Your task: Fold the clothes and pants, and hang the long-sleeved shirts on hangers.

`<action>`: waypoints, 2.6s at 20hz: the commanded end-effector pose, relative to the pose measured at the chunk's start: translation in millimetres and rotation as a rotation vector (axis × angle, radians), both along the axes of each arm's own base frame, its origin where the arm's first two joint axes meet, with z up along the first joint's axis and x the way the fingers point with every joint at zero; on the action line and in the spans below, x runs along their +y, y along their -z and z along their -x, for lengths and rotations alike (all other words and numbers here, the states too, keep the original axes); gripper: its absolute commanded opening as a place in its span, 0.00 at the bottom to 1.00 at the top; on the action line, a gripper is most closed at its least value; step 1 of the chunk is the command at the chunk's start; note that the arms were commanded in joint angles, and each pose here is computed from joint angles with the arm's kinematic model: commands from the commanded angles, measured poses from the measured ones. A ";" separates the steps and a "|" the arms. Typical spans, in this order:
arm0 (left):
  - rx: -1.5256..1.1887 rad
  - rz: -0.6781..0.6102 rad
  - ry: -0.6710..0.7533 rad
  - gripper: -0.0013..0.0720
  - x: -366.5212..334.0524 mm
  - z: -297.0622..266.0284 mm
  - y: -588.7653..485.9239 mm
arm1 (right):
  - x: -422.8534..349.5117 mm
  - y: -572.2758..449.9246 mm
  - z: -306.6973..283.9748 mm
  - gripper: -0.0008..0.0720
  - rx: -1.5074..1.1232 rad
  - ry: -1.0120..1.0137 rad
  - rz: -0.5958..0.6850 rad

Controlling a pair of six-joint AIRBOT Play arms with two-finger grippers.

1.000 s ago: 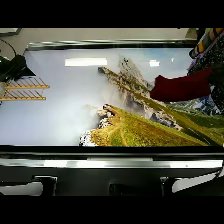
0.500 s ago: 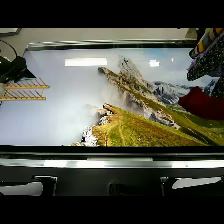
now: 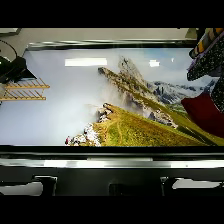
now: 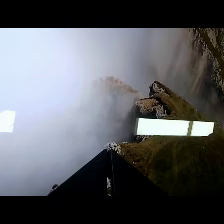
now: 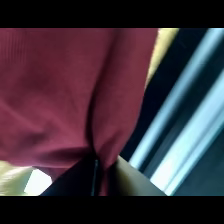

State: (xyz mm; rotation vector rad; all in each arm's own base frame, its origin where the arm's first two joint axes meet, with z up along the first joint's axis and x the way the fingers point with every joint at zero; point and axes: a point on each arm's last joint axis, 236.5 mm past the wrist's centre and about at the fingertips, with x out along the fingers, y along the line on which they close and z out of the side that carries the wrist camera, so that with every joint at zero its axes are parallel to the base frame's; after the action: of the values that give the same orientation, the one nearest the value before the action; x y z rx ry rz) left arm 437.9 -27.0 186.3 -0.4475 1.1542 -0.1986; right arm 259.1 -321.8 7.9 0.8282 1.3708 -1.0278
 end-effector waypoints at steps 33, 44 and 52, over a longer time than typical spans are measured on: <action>0.013 -0.148 0.005 0.04 24.7 -7.8 22.8 | 182.2 -124.6 -162.4 0.33 -0.703 -0.712 0.135; 0.128 -0.318 0.241 0.04 -31.0 40.9 133.7 | 440.9 -66.4 -127.8 0.05 -0.463 -1.372 -0.194; 0.201 -0.319 0.219 0.04 -27.2 52.5 148.9 | 431.8 -60.3 -119.2 0.05 -0.398 -1.435 -0.174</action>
State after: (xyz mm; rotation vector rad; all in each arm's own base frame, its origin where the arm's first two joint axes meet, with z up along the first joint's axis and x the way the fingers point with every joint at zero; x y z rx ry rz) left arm 387.7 -54.5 41.3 -0.0562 1.3932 -0.1636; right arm 383.5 110.8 70.9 0.0293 1.2490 0.3530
